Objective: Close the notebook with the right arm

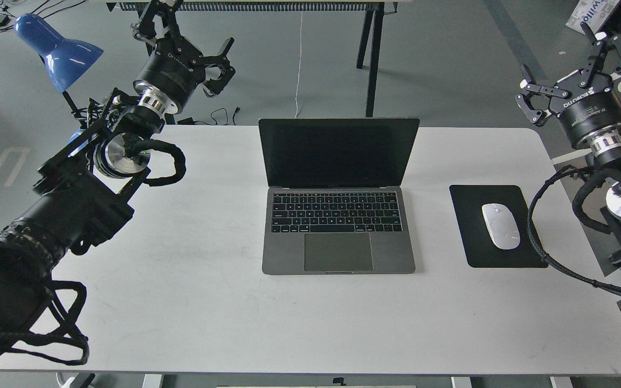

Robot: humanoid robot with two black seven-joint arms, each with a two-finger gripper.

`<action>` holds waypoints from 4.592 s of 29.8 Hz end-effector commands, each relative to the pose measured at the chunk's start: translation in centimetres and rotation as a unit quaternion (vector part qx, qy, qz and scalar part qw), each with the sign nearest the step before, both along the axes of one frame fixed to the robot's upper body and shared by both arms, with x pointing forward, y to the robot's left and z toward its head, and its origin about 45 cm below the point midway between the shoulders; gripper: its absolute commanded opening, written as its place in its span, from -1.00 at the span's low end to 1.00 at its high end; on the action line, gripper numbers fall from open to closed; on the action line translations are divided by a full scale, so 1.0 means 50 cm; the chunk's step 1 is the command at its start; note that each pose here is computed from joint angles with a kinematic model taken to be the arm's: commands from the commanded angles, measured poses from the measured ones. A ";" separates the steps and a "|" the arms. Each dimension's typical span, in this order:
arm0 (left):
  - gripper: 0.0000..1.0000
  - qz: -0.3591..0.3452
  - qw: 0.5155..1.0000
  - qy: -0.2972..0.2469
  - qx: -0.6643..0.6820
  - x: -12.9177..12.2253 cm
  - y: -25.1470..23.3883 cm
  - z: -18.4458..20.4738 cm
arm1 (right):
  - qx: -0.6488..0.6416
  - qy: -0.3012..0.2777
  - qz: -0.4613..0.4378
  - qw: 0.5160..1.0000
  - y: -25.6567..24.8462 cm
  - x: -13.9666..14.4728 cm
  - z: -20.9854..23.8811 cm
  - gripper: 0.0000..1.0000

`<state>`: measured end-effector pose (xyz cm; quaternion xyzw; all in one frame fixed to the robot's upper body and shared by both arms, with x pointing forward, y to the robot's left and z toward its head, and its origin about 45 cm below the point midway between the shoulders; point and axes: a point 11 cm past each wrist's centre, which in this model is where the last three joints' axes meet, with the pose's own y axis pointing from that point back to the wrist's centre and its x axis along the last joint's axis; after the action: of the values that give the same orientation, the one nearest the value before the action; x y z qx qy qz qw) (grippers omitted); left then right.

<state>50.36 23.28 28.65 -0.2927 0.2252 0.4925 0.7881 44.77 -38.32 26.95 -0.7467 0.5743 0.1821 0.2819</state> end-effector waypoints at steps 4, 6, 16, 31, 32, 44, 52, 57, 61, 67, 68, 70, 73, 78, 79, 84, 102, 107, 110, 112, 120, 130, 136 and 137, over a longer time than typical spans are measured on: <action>1.00 -0.002 1.000 -0.002 0.001 -0.001 0.000 0.000 | 0.003 0.007 -0.007 1.000 -0.006 -0.001 -0.013 1.00; 1.00 -0.002 1.000 -0.002 0.001 -0.001 0.001 0.000 | -0.003 0.008 -0.008 1.000 -0.011 -0.001 -0.011 1.00; 1.00 -0.002 1.000 -0.003 0.000 -0.001 0.001 0.001 | -0.146 -0.021 0.024 0.989 0.000 0.074 0.141 1.00; 1.00 -0.003 1.000 -0.002 -0.002 -0.001 0.000 0.000 | -0.337 0.002 0.185 0.923 0.313 0.145 0.123 1.00; 1.00 -0.003 1.000 -0.003 -0.002 -0.001 -0.001 0.000 | -0.333 0.003 0.196 0.922 0.336 0.142 0.114 1.00; 1.00 -0.004 1.000 -0.002 0.001 -0.002 0.000 -0.001 | -0.317 0.071 0.240 0.915 0.384 0.109 -0.001 1.00; 1.00 -0.005 1.000 -0.002 0.002 -0.002 -0.002 -0.003 | -0.324 0.090 0.214 0.917 0.345 0.122 -0.007 1.00; 1.00 -0.005 1.000 -0.002 0.002 -0.002 -0.002 -0.003 | -0.314 0.090 0.205 0.923 0.337 0.127 -0.002 1.00; 1.00 -0.005 1.000 -0.001 0.003 -0.002 -0.001 -0.003 | -0.323 0.108 0.215 0.915 0.339 0.119 -0.022 1.00; 1.00 -0.005 1.000 -0.003 0.002 -0.002 -0.002 -0.001 | -0.325 0.129 0.233 0.907 0.343 0.104 -0.053 1.00; 1.00 -0.005 1.000 -0.002 0.003 -0.002 0.000 -0.002 | -0.325 0.132 0.236 0.906 0.344 0.100 -0.059 1.00; 1.00 -0.004 1.000 -0.002 0.004 -0.002 -0.001 -0.001 | -0.324 0.136 0.244 0.904 0.349 0.093 -0.070 1.00; 1.00 -0.005 1.000 -0.003 0.004 -0.002 -0.001 -0.001 | -0.318 0.134 0.261 0.902 0.363 0.078 -0.079 1.00; 1.00 -0.005 1.000 -0.003 0.005 -0.001 0.000 0.001 | -0.320 0.131 0.278 0.896 0.349 0.054 -0.080 1.00; 1.00 -0.005 1.000 -0.003 0.004 -0.001 0.000 0.001 | -0.321 0.134 0.287 0.893 0.353 0.043 -0.090 1.00; 1.00 -0.005 1.000 -0.003 0.005 -0.001 0.000 0.001 | -0.333 0.147 0.298 0.882 0.350 0.025 -0.117 1.00; 1.00 -0.005 1.000 -0.003 0.006 -0.001 0.002 0.001 | -0.328 0.181 0.300 0.877 0.325 -0.011 -0.185 1.00; 1.00 -0.005 1.000 -0.003 0.006 -0.001 0.002 0.001 | -0.326 0.192 0.296 0.877 0.308 -0.022 -0.203 1.00; 1.00 -0.005 1.000 -0.003 0.006 -0.001 0.002 0.001 | -0.323 0.195 0.296 0.877 0.305 -0.027 -0.211 1.00; 1.00 -0.005 1.000 -0.003 0.006 -0.001 0.002 0.001 | -0.322 0.202 0.297 0.876 0.302 -0.035 -0.224 1.00; 1.00 -0.005 1.000 -0.003 0.004 -0.001 -0.001 0.001 | -0.316 0.220 0.299 0.873 0.294 -0.057 -0.258 1.00; 1.00 -0.005 1.000 -0.003 0.005 -0.001 -0.001 0.001 | -0.308 0.251 0.298 0.868 0.281 -0.095 -0.315 1.00; 1.00 -0.005 1.000 -0.003 0.005 -0.001 -0.001 0.001 | -0.304 0.262 0.298 0.866 0.279 -0.110 -0.335 1.00; 1.00 -0.005 1.000 -0.003 0.004 -0.001 -0.001 0.001 | -0.303 0.265 0.297 0.866 0.277 -0.114 -0.341 1.00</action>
<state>50.30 23.23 28.68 -0.2900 0.2220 0.4888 0.7923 39.46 -24.38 10.43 -0.8568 0.4043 0.2604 -0.1862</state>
